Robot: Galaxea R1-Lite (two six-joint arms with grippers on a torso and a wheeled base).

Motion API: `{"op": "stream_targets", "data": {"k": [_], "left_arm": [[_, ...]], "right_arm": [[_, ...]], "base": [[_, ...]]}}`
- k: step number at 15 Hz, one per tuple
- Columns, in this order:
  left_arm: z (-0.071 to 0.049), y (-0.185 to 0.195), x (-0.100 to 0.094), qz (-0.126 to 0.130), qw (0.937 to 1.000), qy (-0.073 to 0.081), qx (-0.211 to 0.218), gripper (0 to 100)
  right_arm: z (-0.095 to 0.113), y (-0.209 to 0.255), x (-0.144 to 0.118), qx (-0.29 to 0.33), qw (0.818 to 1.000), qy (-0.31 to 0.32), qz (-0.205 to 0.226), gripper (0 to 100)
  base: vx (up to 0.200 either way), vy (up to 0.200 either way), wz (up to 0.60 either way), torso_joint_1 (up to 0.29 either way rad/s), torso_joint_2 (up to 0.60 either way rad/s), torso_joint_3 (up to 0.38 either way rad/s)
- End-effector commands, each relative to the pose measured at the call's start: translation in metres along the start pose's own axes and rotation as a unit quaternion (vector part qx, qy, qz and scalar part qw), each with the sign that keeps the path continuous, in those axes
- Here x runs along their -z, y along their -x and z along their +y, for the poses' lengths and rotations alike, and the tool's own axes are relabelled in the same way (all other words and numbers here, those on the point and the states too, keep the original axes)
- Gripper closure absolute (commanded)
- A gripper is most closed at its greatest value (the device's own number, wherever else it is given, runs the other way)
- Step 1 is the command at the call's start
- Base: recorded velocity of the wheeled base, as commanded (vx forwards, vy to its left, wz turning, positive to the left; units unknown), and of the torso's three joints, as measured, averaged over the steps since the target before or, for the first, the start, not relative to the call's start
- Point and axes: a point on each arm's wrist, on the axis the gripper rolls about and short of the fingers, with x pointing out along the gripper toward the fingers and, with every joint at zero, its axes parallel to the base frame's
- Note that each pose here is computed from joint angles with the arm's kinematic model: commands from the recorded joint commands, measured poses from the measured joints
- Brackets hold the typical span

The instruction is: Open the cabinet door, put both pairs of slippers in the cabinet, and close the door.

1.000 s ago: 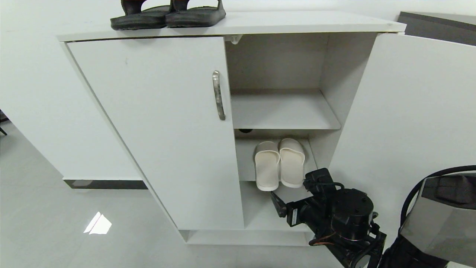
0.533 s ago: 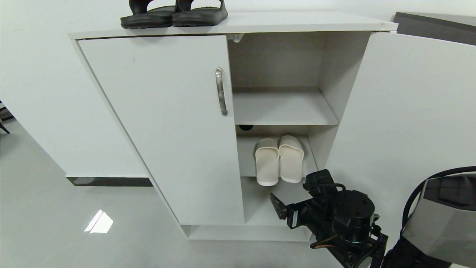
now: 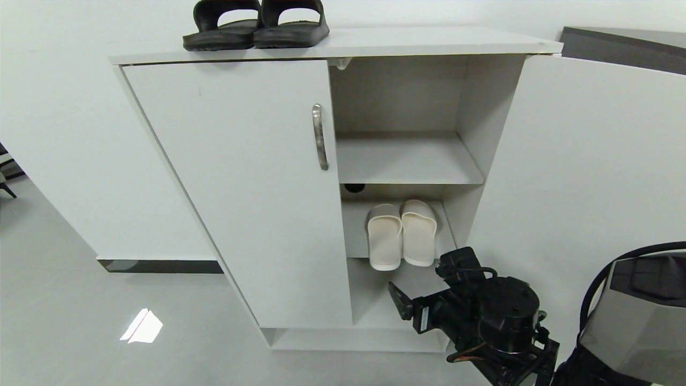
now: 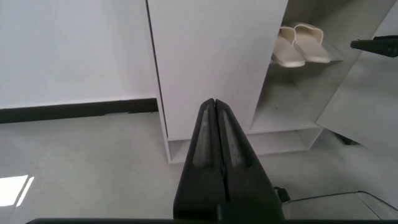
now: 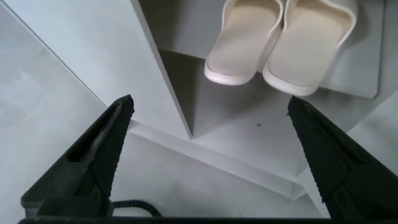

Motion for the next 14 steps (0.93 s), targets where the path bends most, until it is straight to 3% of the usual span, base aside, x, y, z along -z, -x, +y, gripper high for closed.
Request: {"op": "stream_targets", "data": {"k": [1, 10, 12, 14], "left_arm": [[0.0, 0.0, 0.0, 0.001, 1.0, 0.0, 0.0, 100], [0.0, 0.0, 0.0, 0.0, 1.0, 0.001, -0.001, 100], [0.0, 0.0, 0.0, 0.001, 1.0, 0.0, -0.001, 100], [0.0, 0.0, 0.0, 0.001, 1.0, 0.0, 0.0, 100]], "right_arm": [[0.0, 0.001, 0.0, -0.001, 1.0, 0.0, 0.0, 0], [-0.002, 0.003, 0.004, -0.006, 1.0, 0.003, 0.01, 0], [-0.005, 0.01, 0.005, -0.023, 1.0, 0.005, 0.02, 0], [-0.008, 0.031, 0.002, -0.097, 0.995, 0.003, 0.031, 0]], "base": [[0.0, 0.0, 0.0, 0.007, 0.0, 0.193], [0.0, 0.0, 0.0, 0.002, 0.0, 0.202], [0.0, 0.0, 0.0, -0.002, 0.0, 0.137], [0.0, 0.0, 0.0, 0.0, 0.0, 0.0]]}}
